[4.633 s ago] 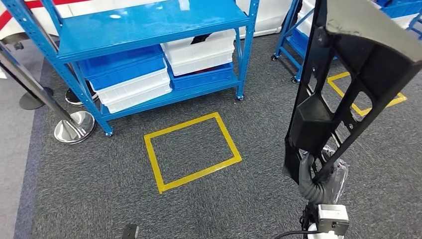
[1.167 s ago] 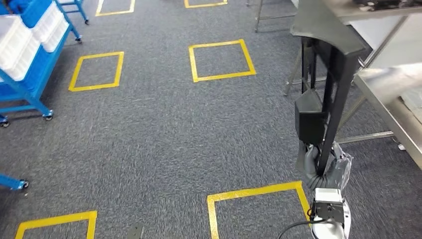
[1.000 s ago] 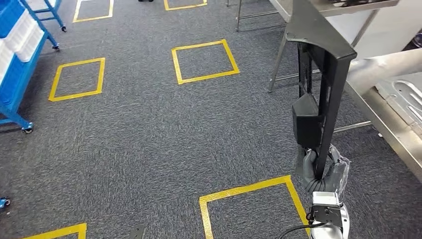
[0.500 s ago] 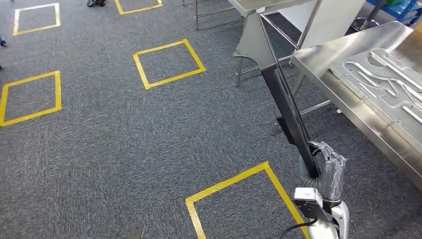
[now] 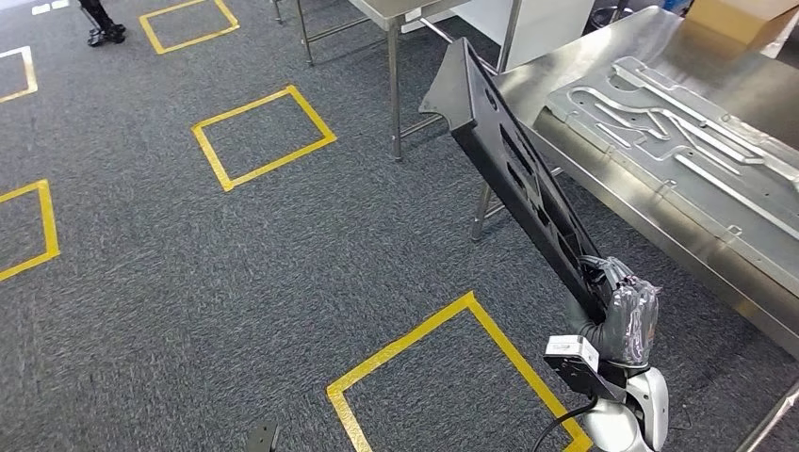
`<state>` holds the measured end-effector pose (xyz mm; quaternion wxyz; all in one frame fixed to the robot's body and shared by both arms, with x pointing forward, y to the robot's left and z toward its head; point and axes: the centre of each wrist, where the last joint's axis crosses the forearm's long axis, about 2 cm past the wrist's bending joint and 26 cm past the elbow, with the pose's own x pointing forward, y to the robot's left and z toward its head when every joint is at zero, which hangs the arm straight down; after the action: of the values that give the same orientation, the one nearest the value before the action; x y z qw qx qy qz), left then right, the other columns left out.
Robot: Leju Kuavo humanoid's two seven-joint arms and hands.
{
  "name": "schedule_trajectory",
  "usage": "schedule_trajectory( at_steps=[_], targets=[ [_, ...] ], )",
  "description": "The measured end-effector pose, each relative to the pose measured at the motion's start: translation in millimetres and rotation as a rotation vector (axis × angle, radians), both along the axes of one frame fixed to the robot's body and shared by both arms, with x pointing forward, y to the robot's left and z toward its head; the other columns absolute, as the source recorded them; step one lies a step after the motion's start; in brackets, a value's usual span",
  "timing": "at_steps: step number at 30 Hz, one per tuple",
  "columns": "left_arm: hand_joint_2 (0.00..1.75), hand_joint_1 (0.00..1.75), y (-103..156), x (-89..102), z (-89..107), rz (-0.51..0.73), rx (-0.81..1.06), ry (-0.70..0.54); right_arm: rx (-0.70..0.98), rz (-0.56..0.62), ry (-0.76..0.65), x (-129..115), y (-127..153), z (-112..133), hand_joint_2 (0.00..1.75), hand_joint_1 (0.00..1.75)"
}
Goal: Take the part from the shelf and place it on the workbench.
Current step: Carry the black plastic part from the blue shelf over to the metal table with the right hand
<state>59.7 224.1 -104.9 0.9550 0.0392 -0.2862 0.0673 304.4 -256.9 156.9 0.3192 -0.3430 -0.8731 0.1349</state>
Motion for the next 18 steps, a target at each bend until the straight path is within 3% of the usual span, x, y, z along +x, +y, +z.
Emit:
schedule_trajectory(
  at_steps=[5,8,12,18],
  targets=[
    [1.75,0.0,0,-0.7,-0.1,0.0,0.0,0.002,-0.029,-0.008,0.016,2,0,-4,1.75,1.75],
    [1.75,0.0,0,-0.6,-0.1,-0.003,0.001,0.005,-0.184,-0.058,0.005,11,0,-1,1.75,1.75],
    [1.75,0.0,-1,4.5,0.8,-0.011,-0.002,-0.005,-0.428,-0.213,-0.053,40,-16,27,1.75,1.75],
    [1.75,0.0,-2,3.4,0.7,-0.014,-0.007,-0.001,-0.628,-0.414,-0.084,99,-54,77,1.75,1.75]
  ],
)
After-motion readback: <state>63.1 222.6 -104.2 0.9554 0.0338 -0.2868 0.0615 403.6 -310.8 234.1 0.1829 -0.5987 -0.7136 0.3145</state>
